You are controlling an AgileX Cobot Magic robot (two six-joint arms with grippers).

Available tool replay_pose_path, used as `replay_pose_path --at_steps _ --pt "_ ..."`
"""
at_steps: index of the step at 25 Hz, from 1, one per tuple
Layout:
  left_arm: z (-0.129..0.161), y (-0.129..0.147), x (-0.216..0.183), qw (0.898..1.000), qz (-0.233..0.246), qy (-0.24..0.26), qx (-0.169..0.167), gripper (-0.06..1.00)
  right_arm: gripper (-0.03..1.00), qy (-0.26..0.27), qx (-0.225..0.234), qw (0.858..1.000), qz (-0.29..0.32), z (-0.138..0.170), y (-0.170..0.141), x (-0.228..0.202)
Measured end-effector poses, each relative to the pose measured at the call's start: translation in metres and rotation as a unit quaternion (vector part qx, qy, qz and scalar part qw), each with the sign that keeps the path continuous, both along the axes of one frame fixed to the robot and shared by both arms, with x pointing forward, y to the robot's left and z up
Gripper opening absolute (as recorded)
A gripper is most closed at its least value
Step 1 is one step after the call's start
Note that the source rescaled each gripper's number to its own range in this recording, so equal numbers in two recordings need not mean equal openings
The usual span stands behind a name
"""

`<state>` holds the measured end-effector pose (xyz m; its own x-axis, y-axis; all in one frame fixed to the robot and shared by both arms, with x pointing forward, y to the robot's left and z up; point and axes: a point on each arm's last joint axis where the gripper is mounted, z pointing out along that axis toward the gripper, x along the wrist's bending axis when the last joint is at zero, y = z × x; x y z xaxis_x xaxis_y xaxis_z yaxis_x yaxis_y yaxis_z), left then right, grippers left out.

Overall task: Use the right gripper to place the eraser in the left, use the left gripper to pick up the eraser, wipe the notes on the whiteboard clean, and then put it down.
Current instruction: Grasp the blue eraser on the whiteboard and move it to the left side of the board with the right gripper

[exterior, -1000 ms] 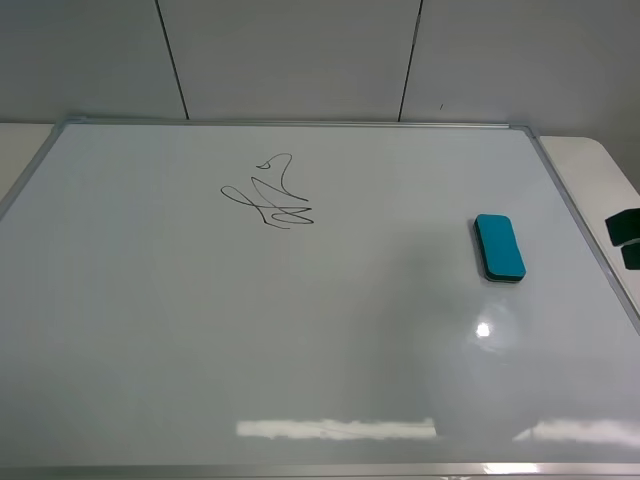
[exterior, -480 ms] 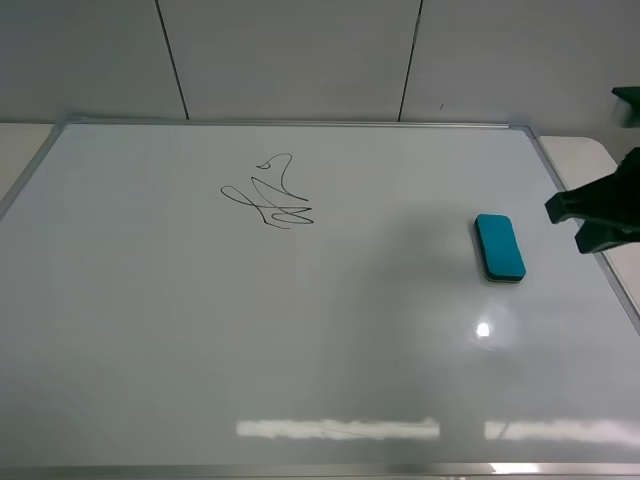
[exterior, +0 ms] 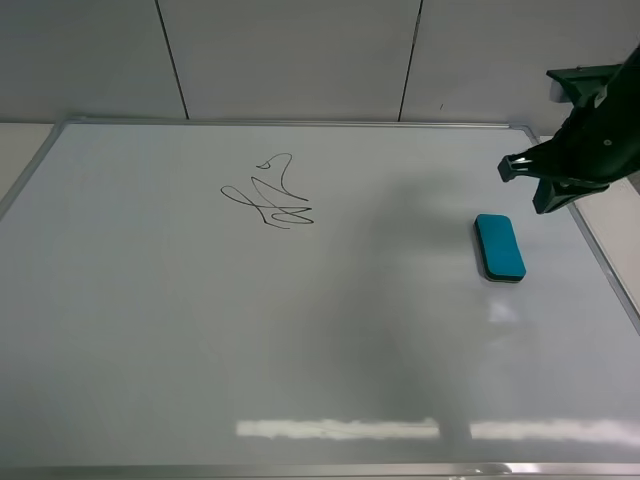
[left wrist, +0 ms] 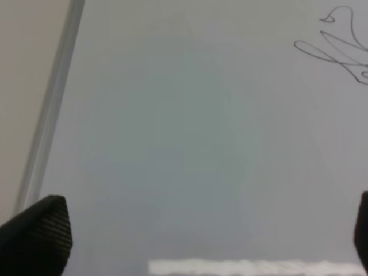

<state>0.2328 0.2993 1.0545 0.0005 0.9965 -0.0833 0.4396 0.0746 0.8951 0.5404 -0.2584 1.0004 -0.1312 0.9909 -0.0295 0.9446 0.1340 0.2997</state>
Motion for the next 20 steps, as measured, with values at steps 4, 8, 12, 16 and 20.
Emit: replay_pose_path --at_steps 4,8,12,16,20 --pt "0.000 0.000 0.000 1.000 0.000 0.000 0.000 1.00 0.00 0.006 -0.001 1.000 0.001 -0.022 0.002 0.015" --pt "0.000 0.000 0.000 1.000 0.000 0.000 0.000 1.00 0.00 0.019 -0.002 1.000 0.002 -0.044 0.004 0.024" --pt "0.000 0.000 0.000 1.000 0.000 0.000 0.000 1.00 0.00 0.034 -0.003 0.999 0.004 -0.068 0.006 0.032" --pt "0.000 0.000 0.000 1.000 0.000 0.000 0.000 1.00 0.00 0.036 -0.002 0.999 0.005 -0.077 0.007 0.034" --pt "0.000 0.000 0.000 1.000 0.000 0.000 0.000 1.00 0.00 0.036 -0.002 0.999 0.006 -0.078 0.007 0.035"
